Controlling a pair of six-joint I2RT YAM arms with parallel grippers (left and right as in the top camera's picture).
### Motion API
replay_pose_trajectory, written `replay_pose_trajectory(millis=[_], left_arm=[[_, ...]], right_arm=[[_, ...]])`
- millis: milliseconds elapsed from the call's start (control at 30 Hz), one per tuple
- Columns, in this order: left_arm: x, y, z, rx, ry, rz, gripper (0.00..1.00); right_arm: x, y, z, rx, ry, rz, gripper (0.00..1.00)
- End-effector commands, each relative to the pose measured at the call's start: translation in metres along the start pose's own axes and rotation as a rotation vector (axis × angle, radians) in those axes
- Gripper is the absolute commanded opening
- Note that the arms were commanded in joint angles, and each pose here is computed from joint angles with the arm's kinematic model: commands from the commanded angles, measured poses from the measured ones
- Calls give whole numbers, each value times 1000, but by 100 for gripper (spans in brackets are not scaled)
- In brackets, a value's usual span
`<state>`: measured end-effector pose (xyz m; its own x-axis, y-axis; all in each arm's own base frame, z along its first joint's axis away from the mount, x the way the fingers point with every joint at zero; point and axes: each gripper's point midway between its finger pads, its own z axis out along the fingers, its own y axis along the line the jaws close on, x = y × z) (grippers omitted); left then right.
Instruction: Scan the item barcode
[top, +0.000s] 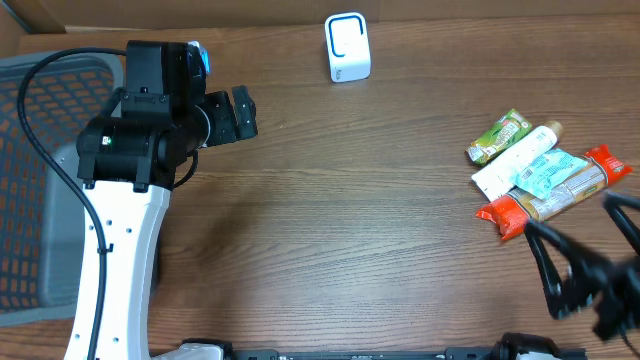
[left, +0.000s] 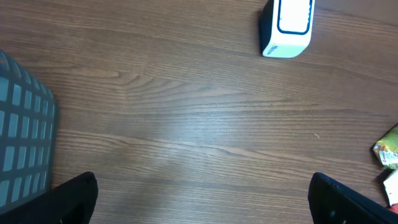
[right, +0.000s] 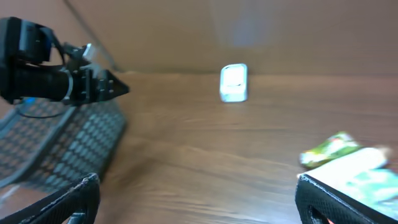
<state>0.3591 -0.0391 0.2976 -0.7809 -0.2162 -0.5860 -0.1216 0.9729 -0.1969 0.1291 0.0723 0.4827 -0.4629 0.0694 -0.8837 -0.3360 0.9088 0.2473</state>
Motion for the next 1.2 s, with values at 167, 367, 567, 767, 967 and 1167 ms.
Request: replay_pose_trajectory(millis=[167, 367, 567, 767, 967, 1167], left_arm=[[-2, -2, -2, 6, -6, 13, 100], [-2, -2, -2, 6, -6, 13, 100], [-2, -2, -2, 6, -6, 13, 100], [-2, -2, -2, 6, -6, 13, 99], [-2, -2, -2, 6, -6, 13, 99], [-2, -2, -2, 6, -6, 13, 100]], right_arm=[[35, -17, -11, 126, -15, -202, 100], [42, -44, 29, 157, -179, -300, 100], [65, -66, 91, 116, -350, -377, 100], [109, -68, 142, 6, -512, -462, 100], [171, -71, 173, -80, -559, -454, 100], [212, -88, 200, -93, -480, -311, 100]])
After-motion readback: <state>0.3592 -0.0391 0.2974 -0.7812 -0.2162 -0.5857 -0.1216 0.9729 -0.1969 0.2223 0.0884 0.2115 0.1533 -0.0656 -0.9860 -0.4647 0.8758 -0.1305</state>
